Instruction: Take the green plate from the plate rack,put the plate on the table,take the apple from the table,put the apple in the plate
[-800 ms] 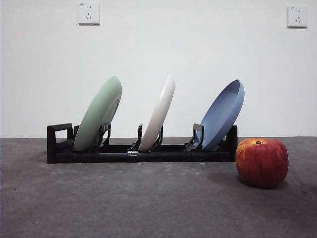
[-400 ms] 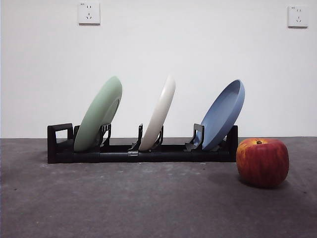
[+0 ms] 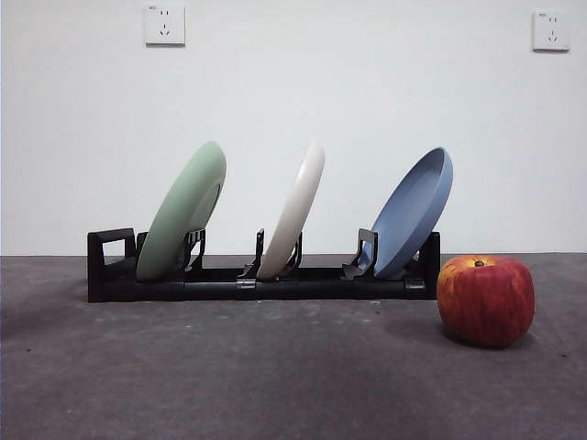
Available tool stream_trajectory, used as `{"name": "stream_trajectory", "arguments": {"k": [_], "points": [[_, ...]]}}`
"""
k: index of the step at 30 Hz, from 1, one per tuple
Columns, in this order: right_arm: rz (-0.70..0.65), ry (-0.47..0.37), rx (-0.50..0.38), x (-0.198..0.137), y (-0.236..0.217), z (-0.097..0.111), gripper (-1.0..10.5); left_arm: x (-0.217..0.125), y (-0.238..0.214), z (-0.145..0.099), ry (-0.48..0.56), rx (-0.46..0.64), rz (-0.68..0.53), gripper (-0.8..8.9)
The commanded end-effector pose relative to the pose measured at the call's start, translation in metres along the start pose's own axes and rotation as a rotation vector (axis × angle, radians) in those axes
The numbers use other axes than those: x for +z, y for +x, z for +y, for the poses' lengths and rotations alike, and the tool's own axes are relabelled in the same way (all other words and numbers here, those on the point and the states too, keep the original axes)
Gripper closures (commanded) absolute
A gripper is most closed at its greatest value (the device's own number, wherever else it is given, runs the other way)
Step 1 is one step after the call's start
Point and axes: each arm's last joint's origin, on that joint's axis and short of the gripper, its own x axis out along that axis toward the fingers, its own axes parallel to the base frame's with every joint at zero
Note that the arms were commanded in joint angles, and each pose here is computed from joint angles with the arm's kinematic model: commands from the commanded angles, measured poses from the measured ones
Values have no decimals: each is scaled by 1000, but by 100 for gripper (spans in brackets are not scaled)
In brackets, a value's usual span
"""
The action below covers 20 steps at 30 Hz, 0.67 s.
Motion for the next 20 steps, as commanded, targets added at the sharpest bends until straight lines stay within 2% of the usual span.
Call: {"name": "stream_trajectory", "arguments": {"k": [1,4,8,9,11,14,15,18,20], "points": [[76,-8,121,20,10,9,946,23,5,-6,10,-45,78,818],[204,29,194,36,23,14,945,44,13,-12,32,-108,181,817],[367,22,213,48,41,15,945,67,29,-17,56,-184,301,811],[411,11,206,51,47,14,944,73,35,-18,53,-206,328,798],[464,-1,196,53,54,12,910,81,44,-19,39,-226,358,700],[544,16,174,55,69,7,668,91,57,-21,29,-239,386,469],[571,29,165,56,75,5,545,94,63,-21,29,-243,394,413],[619,55,148,56,90,-1,340,100,75,-25,30,-258,408,399],[635,56,146,55,98,-5,344,103,81,-27,34,-264,414,400]]}}
